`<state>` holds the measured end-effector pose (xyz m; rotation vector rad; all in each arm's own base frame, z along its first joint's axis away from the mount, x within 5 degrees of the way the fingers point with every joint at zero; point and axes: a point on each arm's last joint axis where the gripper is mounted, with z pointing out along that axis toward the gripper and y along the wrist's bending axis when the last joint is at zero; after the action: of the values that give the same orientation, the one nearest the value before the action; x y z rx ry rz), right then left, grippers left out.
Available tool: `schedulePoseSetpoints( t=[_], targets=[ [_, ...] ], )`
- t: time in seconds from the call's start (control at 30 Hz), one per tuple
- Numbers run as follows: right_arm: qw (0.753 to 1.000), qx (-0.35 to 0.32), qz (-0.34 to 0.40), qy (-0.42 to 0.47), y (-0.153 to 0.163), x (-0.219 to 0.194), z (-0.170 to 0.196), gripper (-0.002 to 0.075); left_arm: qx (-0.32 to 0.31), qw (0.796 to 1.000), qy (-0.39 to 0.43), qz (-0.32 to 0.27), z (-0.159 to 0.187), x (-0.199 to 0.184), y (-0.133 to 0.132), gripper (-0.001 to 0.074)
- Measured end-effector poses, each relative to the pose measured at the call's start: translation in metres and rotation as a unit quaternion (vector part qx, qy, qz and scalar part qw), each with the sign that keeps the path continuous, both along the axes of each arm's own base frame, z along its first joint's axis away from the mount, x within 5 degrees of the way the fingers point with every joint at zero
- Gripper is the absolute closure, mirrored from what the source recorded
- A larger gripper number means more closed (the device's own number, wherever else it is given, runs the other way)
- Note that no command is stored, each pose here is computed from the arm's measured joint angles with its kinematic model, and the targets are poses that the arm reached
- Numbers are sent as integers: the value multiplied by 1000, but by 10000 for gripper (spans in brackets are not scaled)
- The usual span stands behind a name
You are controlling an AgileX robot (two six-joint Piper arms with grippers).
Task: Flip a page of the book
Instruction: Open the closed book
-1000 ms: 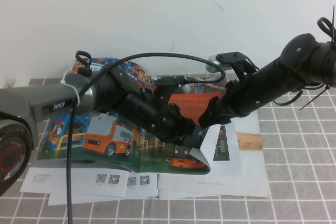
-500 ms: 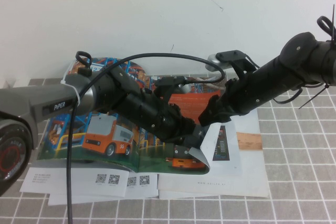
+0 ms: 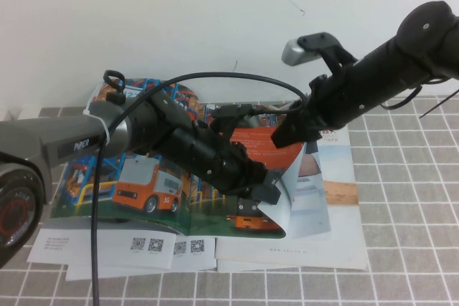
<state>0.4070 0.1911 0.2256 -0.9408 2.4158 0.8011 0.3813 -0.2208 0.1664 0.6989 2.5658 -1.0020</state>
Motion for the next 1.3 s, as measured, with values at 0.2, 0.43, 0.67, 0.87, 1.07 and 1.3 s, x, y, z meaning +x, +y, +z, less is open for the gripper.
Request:
schedulePoseSetpoints(
  t=[0.2,0.43,0.67,0.87,1.07,1.3],
  targets=[
    [998,-60,18,30,-18,-3,-7,631,0,1000,0,0,0,0,0,538],
    [995,-36,-39,84,-48,-3,-30,721,0,1000,0,0,0,0,0,538],
    [993,-6,-70,100,-44,-15,-66,727,0,1000,0,0,0,0,0,538],
    [990,5,-92,104,-41,-8,-91,727,-4,1000,0,1,1,0,-1,538],
    [990,7,-96,104,-40,-4,-108,727,-21,1000,-5,-11,7,1,-4,538],
    [989,58,-106,89,-34,0,-104,728,-65,997,-1,-47,32,3,-12,538]
  ],
)
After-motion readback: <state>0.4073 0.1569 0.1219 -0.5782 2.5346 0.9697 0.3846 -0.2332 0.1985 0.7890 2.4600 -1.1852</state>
